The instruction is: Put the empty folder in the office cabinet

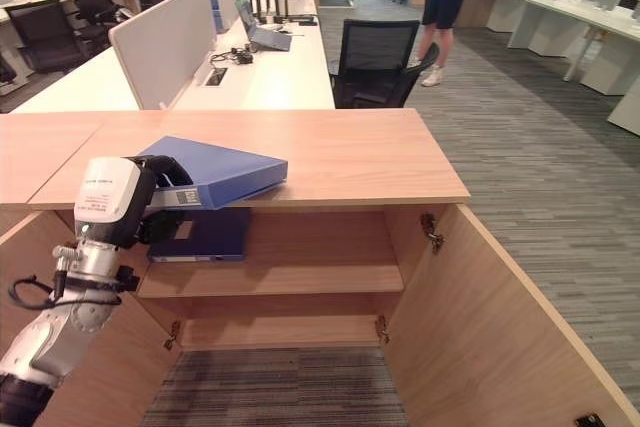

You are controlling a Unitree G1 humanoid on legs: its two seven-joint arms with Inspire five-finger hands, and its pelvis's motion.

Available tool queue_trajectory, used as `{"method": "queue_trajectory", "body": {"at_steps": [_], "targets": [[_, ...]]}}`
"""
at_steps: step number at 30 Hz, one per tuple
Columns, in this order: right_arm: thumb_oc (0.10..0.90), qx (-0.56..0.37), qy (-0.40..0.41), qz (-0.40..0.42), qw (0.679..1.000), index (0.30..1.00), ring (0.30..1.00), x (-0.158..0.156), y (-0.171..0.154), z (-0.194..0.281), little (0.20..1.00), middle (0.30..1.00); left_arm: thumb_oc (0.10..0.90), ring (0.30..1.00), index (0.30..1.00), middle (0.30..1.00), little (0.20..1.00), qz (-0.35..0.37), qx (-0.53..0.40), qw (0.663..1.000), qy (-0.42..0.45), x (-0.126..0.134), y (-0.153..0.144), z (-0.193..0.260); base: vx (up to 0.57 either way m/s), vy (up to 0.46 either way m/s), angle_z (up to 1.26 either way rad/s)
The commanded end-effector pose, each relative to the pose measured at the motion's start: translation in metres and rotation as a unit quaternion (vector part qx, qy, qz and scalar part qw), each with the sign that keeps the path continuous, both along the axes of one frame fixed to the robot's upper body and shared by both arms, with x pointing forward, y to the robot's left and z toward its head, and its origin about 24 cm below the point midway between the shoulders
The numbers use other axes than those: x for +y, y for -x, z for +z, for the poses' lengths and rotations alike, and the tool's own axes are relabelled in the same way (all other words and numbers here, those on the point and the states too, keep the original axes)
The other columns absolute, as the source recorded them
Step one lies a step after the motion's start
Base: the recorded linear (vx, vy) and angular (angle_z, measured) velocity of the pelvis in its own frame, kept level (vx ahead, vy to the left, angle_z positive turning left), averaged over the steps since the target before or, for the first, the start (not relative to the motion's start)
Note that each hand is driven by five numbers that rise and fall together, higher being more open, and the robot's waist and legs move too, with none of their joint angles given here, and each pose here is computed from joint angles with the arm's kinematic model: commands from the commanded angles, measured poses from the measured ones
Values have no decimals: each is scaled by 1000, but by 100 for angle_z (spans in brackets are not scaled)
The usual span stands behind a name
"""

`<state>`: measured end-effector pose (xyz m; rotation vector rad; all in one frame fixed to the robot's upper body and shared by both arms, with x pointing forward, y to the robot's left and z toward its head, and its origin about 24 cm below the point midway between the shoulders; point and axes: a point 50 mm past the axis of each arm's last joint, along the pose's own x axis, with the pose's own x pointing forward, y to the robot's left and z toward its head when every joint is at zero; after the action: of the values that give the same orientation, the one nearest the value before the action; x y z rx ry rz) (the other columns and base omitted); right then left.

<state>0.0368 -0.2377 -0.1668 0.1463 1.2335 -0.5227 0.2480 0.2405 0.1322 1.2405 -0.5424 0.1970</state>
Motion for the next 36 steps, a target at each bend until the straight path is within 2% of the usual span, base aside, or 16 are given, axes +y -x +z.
{"method": "queue_trajectory", "body": {"at_steps": [1, 5, 9, 10, 11, 12, 13, 17, 22, 26, 33, 36], "targets": [[800, -55, 4, -8, 998, 900, 900, -4, -42, 6, 900, 900, 400, 300, 300, 300, 300, -35, -178, 980, 83, 0, -2, 78, -14, -25, 10], [800, -77, -7, -4, 997, 900, 900, 1, -53, 8, 900, 900, 400, 300, 300, 300, 300, -55, -196, 971, 124, 0, 9, 83, -16, -16, 9], [800, -141, -25, 27, 989, 900, 900, 10, -80, 17, 900, 900, 400, 300, 300, 300, 300, -90, -217, 944, 232, 6, 20, 88, -17, -17, 7], [800, -141, -25, 27, 989, 900, 900, 10, -80, 17, 900, 900, 400, 300, 300, 300, 300, -91, -216, 944, 233, 6, 20, 88, -16, -9, 18], [800, -160, -28, 34, 986, 900, 900, 11, -89, 21, 900, 900, 400, 300, 300, 300, 300, -108, -217, 935, 260, 8, 22, 91, -26, -11, 17], [800, -196, -34, 46, 979, 900, 900, 13, -104, 28, 900, 900, 400, 300, 300, 300, 300, -146, -217, 911, 318, 11, 27, 93, -26, -10, 15], [800, -196, -33, 47, 979, 900, 900, 13, -104, 29, 900, 900, 400, 300, 300, 300, 300, -147, -215, 911, 320, 12, 28, 94, -24, -7, 6], [800, -253, -50, 87, 962, 900, 900, 20, -126, 43, 900, 900, 400, 300, 300, 300, 300, -232, -199, 859, 411, 18, 35, 102, -3, -8, 8], [800, -292, -68, 119, 946, 900, 900, 29, -140, 55, 900, 900, 400, 300, 300, 300, 300, -323, -163, 811, 461, 16, 37, 107, 5, -4, 10], [800, -334, -82, 149, 927, 900, 900, 36, -156, 70, 900, 900, 400, 300, 300, 300, 300, -391, -94, 780, 480, 8, 35, 104, -3, 3, 6], [800, -405, -78, 187, 892, 900, 900, 38, -182, 101, 900, 900, 400, 300, 300, 300, 300, -459, 44, 746, 480, -4, 30, 96, 0, 3, 2], [800, -413, -77, 195, 886, 900, 900, 36, -185, 106, 900, 900, 400, 300, 300, 300, 300, -469, 104, 748, 458, -6, 32, 94, -1, 3, 1]]}}
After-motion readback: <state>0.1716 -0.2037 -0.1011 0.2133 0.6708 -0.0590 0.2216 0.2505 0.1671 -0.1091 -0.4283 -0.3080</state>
